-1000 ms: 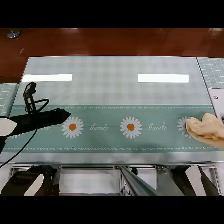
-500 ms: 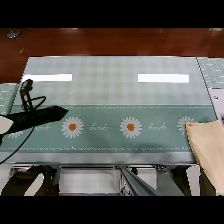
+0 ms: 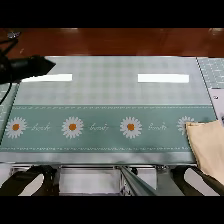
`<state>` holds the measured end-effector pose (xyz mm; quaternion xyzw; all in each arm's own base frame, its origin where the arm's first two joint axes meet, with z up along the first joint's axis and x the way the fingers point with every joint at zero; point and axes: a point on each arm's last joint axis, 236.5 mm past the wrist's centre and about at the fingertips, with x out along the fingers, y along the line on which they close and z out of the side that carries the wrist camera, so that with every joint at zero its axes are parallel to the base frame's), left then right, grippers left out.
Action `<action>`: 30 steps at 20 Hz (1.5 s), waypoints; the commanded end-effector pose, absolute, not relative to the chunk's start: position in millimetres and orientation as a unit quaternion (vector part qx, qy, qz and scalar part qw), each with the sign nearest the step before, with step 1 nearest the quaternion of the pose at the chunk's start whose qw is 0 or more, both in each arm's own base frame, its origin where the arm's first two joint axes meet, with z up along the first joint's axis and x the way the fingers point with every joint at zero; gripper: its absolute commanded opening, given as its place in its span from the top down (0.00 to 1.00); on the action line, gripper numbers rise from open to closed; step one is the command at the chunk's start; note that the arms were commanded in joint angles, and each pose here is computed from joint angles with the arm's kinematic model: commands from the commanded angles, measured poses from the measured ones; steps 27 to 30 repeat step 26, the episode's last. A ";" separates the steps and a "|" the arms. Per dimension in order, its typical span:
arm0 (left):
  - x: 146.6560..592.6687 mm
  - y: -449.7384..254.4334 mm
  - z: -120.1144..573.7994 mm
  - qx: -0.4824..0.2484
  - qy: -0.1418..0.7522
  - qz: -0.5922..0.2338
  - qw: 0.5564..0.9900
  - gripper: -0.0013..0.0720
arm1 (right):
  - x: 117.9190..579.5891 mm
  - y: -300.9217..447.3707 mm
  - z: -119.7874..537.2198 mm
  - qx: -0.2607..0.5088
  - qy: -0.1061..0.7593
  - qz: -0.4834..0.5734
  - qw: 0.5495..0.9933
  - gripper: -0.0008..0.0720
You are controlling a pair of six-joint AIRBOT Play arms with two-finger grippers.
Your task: Fold the shirts.
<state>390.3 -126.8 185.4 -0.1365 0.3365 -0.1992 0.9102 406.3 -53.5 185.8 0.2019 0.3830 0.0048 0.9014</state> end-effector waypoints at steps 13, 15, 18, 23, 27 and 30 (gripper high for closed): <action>375.1 -115.5 23.2 -0.004 0.562 -0.115 0.819 0.95 | 379.2 76.1 -41.8 0.005 0.640 0.036 0.767 0.95; 375.0 -115.6 23.2 -0.004 0.562 -0.115 0.819 0.95 | 379.1 76.1 -41.8 0.005 0.640 0.036 0.767 0.95; 375.1 -115.6 23.2 -0.004 0.562 -0.115 0.819 0.95 | 379.1 76.1 -41.8 0.005 0.640 0.036 0.767 0.95; 375.2 -115.5 23.1 -0.004 0.562 -0.115 0.819 0.95 | 379.1 76.1 -41.8 0.005 0.640 0.036 0.767 0.95; 375.1 -115.5 23.1 -0.004 0.562 -0.115 0.819 0.95 | 379.1 76.1 -41.8 0.005 0.640 0.036 0.767 0.95; 375.1 -115.5 23.1 -0.004 0.562 -0.115 0.819 0.95 | 379.1 76.1 -41.8 0.005 0.640 0.036 0.767 0.95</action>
